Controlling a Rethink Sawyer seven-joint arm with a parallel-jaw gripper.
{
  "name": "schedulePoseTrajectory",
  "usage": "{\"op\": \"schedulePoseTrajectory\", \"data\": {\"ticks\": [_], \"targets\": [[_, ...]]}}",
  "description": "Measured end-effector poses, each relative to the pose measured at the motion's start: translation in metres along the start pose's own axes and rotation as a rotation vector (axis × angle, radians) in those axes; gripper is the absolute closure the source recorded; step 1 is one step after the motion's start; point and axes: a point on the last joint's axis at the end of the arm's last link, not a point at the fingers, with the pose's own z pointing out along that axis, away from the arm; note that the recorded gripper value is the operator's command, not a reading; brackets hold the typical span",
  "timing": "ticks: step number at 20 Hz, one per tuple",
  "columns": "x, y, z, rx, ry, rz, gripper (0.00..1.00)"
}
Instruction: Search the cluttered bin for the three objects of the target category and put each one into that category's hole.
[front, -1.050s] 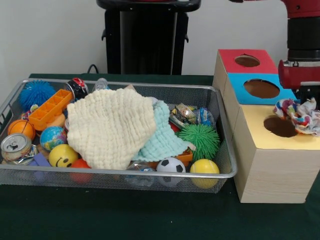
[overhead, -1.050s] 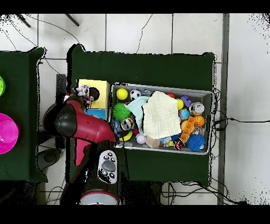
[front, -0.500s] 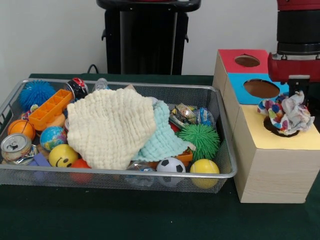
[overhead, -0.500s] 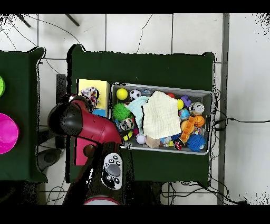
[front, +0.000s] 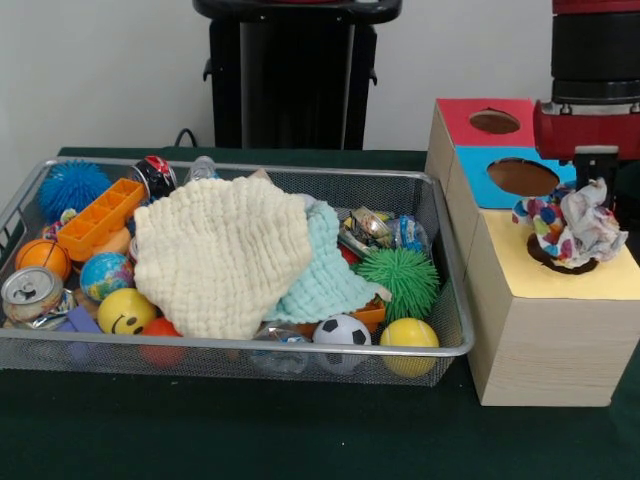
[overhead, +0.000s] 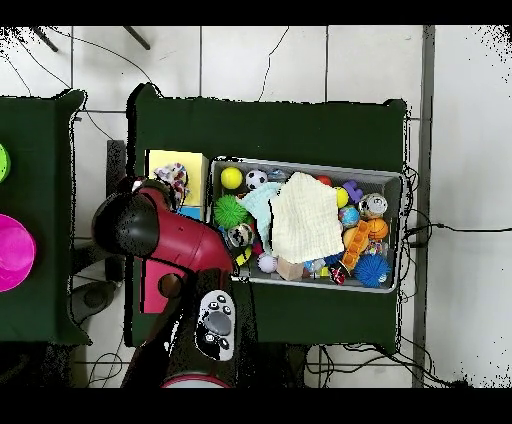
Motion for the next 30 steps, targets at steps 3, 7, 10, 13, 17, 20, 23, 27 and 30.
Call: {"op": "schedulePoseTrajectory", "data": {"ticks": [3, 7, 10, 13, 17, 20, 23, 27, 30], "targets": [[0.002, -0.003, 0.005, 0.005, 0.005, 0.002, 1.0], [0.002, -0.014, 0.014, 0.018, 0.005, 0.015, 1.0], [0.0, -0.022, 0.019, 0.026, 0.003, 0.025, 1.0], [0.0, -0.027, 0.024, 0.034, -0.001, 0.03, 1.0], [0.002, -0.028, 0.028, 0.037, -0.004, 0.029, 1.0], [0.002, -0.028, 0.031, 0.04, -0.014, 0.029, 1.0], [0.002, -0.028, 0.038, 0.044, -0.037, 0.029, 1.0], [0.002, -0.029, 0.049, 0.04, -0.064, 0.039, 1.0], [0.002, -0.029, 0.058, 0.035, -0.076, 0.049, 1.0]]}}
